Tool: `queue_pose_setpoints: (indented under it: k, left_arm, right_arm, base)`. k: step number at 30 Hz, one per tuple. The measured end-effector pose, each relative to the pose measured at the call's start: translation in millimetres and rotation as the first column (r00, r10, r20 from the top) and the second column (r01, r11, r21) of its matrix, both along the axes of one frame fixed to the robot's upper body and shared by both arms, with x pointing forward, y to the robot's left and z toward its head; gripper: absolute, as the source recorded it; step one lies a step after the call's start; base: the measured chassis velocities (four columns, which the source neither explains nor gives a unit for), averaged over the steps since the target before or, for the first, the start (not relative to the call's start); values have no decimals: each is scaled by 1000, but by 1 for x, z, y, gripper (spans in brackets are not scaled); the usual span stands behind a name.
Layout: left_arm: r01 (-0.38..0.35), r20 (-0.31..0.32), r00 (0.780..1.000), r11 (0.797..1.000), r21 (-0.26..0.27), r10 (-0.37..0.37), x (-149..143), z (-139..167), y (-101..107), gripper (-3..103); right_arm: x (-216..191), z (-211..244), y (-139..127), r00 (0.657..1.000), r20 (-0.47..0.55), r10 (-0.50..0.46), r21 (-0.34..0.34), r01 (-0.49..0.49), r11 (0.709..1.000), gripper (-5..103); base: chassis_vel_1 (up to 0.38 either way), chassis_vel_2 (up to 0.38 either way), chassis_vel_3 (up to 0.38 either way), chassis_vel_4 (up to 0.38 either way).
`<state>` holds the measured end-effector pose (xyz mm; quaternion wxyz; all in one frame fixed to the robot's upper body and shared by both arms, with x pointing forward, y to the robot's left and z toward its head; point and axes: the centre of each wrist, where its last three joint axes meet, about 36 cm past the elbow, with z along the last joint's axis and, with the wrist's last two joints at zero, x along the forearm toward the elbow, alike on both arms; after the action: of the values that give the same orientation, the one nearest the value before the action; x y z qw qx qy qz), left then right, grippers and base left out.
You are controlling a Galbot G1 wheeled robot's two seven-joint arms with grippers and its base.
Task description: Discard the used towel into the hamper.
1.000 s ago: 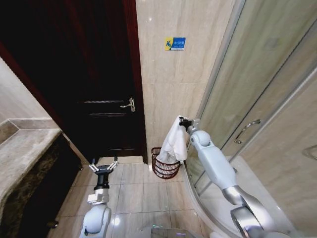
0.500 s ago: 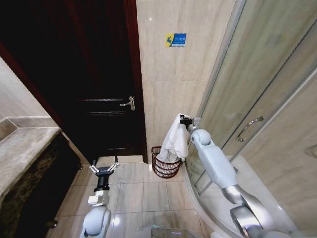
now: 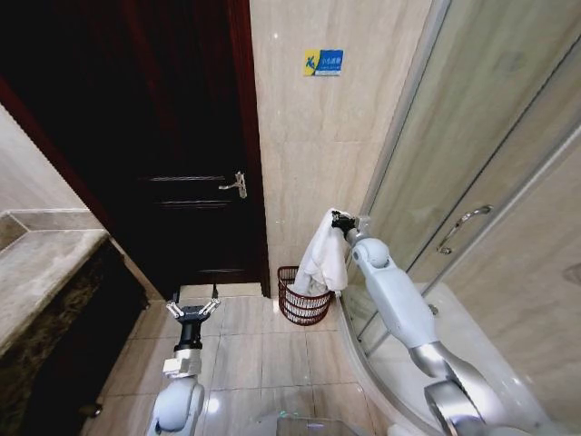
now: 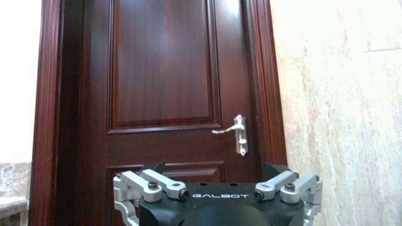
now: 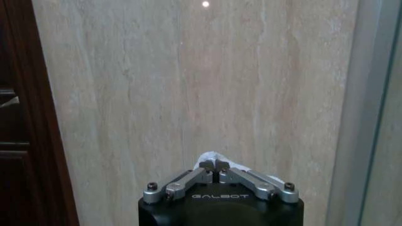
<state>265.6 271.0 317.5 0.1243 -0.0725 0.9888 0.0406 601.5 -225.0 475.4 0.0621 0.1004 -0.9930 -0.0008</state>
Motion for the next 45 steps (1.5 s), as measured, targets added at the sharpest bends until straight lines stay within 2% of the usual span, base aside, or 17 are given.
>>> queue_pose_setpoints:
  k: [19,26,31,40,45]
  left_arm:
    - [5,-10,1000,1000,1,-5,-2,-4,-6,100]
    - [5,-10,1000,1000,2,-5,-3,-4,-6,100]
    - [6,-16,1000,1000,5,-5,-5,-7,-5,100]
    - [7,-22,1000,1000,7,-7,-9,-10,-5,100]
    - [8,-21,1000,1000,9,-8,-9,-10,-5,100]
  right_arm:
    - [-26,-26,-5,1000,25,-11,-22,12,1000,1]
    - [-39,-33,-6,999,40,-32,-12,33,999,1]
    - [-57,-47,-12,997,50,-62,-29,64,998,1]
    - [-84,-61,-15,997,30,-77,-3,77,997,1]
    - [-86,-63,-18,997,32,-75,3,75,997,1]
  base:
    - [0,0,0,0]
    - [0,0,0,0]
    - [0,0,0,0]
    - [0,0,0,0]
    - [0,0,0,0]
